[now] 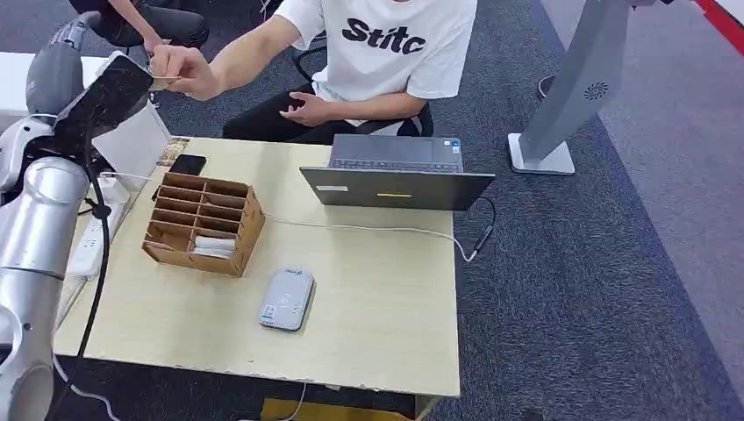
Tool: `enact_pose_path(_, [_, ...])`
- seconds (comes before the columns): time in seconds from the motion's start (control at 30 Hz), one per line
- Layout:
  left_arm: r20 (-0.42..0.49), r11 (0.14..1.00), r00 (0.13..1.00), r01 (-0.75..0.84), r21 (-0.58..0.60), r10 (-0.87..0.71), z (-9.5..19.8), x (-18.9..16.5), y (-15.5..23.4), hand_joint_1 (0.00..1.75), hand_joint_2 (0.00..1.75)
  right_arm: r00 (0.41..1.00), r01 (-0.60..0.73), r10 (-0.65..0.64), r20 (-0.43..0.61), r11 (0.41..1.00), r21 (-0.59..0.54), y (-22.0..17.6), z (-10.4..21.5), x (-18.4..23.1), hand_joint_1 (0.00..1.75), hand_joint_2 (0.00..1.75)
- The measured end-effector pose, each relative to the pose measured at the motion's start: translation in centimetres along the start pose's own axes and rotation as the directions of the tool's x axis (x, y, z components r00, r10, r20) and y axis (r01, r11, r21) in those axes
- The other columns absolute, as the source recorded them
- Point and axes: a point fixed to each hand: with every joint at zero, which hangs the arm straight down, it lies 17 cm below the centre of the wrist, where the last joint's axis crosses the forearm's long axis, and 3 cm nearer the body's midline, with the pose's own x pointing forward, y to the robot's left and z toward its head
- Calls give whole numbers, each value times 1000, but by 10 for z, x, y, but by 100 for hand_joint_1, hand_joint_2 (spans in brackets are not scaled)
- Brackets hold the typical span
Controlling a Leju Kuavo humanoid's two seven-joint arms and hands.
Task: Pass the card to the sensor for recognition and then transmit it.
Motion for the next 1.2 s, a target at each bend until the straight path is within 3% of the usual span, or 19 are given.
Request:
enact_pose_path(0.83, [39, 997, 998, -45, -64, 47, 16, 13, -29, 175, 175, 1000, -18, 18, 6, 1000, 0, 0, 0, 0, 0, 175])
enact_pose_path(1.2, [136, 990, 989, -34, -134, 52, 34, 49, -60, 175, 175, 1000, -15, 15, 0, 1000, 4, 3, 2, -3, 0, 175])
